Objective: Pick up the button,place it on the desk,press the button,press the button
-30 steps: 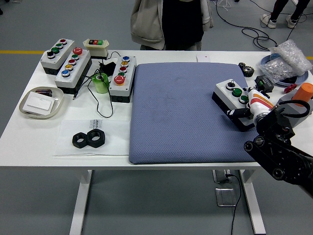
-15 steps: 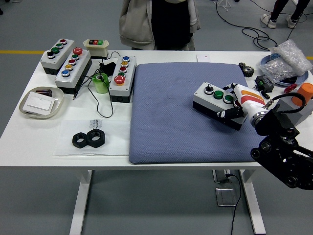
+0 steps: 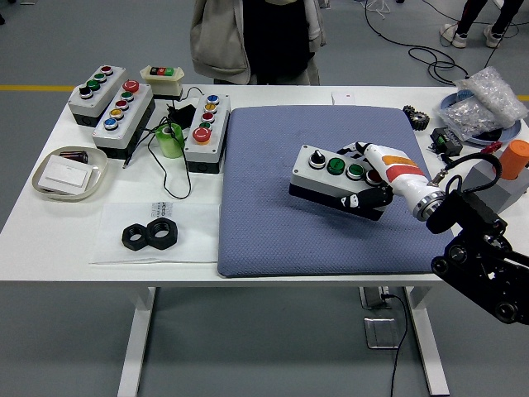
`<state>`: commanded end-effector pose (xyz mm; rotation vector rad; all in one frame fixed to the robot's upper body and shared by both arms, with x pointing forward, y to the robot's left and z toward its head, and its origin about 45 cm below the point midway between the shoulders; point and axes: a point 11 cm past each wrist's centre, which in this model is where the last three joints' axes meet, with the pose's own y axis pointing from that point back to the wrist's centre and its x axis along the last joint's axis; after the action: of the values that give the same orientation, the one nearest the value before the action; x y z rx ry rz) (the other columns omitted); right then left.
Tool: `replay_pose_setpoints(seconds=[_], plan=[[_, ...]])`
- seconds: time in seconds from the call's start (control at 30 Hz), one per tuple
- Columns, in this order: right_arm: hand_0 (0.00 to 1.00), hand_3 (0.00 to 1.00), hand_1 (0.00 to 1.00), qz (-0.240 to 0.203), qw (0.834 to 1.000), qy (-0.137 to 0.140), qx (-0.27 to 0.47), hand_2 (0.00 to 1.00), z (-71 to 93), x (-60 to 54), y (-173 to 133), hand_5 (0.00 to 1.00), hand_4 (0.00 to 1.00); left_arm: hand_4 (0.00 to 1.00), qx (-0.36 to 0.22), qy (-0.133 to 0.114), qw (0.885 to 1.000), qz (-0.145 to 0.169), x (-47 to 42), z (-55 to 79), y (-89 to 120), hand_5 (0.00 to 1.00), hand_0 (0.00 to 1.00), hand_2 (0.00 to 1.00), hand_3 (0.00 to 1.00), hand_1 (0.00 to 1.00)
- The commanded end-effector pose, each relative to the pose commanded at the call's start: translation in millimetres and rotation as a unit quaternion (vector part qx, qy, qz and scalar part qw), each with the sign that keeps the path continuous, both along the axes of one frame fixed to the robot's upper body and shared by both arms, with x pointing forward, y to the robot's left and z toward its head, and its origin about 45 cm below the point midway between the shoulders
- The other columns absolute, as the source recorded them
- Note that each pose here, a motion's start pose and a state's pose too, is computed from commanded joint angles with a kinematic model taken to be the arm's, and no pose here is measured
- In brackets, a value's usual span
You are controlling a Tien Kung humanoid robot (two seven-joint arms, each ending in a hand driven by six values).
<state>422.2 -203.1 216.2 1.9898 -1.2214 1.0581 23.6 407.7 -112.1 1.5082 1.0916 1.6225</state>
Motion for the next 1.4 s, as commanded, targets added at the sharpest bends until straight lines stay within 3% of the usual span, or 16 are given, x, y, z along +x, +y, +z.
replay_pose_setpoints(seconds=[0.13,0.27,0.53,0.57,0.73,0.77,0.93,0.97,1.17,1.2,1.37,1.4], plan=[[0.458,0.537,0.397,0.079,0.997,-0.001,0.011,0.453,2.7,-9.3,15,0.024,0.816,0.568,0.0,0.0,1.0,0.0,0.7,0.1,0,0.998,0.776,0.891,0.812,0.81],[0.463,0.544,0.399,0.111,0.994,0.006,-0.008,0.458,-3.1,-14.4,26,0.039,0.823,0.568,0.0,-0.001,1.0,0.001,0.8,0.1,0,0.998,0.777,0.89,0.811,0.81],[0.467,0.546,0.399,0.132,0.99,0.001,-0.047,0.458,-12.5,-16.5,40,0.035,0.818,0.568,-0.001,-0.001,1.0,0.001,0.8,-0.1,-1,0.998,0.774,0.89,0.81,0.809],[0.51,0.674,0.451,0.133,0.99,0.001,-0.054,0.493,-13.6,-16.5,41,0.065,0.836,0.567,-0.001,-0.001,1.0,0.001,0.8,-0.1,-1,0.998,0.773,0.888,0.808,0.808],[0.51,0.674,0.451,0.136,0.986,0.013,-0.099,0.493,-20.6,-16.8,41,0.065,0.836,0.567,-0.001,-0.001,1.0,0.001,0.8,-0.1,-1,0.998,0.773,0.888,0.808,0.808],[0.599,0.955,0.583,0.135,0.985,0.014,-0.106,0.69,-21.6,-16.7,40,0.056,0.858,0.57,-0.001,0.0,1.0,0.0,0.9,-0.1,-1,0.998,0.773,0.889,0.807,0.807],[0.599,0.955,0.583,0.125,0.986,0.005,-0.114,0.69,-20.4,-15.5,39,0.056,0.858,0.57,-0.001,0.001,1.0,0.0,0.8,-0.1,-1,0.998,0.773,0.889,0.807,0.807],[0.707,0.998,0.667,0.122,0.986,0.001,-0.113,0.86,-18.8,-14.9,38,0.068,0.925,0.567,-0.001,0.001,1.0,-0.001,0.7,-0.1,-1,0.998,0.773,0.888,0.805,0.807],[0.707,0.998,0.667,0.121,0.986,-0.007,-0.111,0.86,-12.3,-14.7,35,0.068,0.925,0.567,-0.001,0.002,1.0,-0.001,-0.2,-0.1,-1,0.998,0.773,0.888,0.805,0.807],[0.81,0.998,0.732,0.123,0.986,-0.006,-0.111,0.955,-11.6,-15.2,35,0.068,0.959,0.567,-0.001,0.002,1.0,-0.001,-0.4,-0.1,-1,0.998,0.773,0.888,0.805,0.807],[0.81,0.998,0.732,0.128,0.985,-0.001,-0.118,0.955,-10.8,-16.8,36,0.068,0.959,0.567,0.0,0.004,1.0,-0.001,-1.6,-0.1,-1,0.998,0.773,0.888,0.805,0.807],[0.881,0.998,0.794,0.129,0.984,0.001,-0.12,0.998,-11.1,-16.8,36,0.077,0.971,0.568,0.0,0.005,1.0,-0.002,-1.7,-0.1,0,0.998,0.774,0.888,0.805,0.805]])
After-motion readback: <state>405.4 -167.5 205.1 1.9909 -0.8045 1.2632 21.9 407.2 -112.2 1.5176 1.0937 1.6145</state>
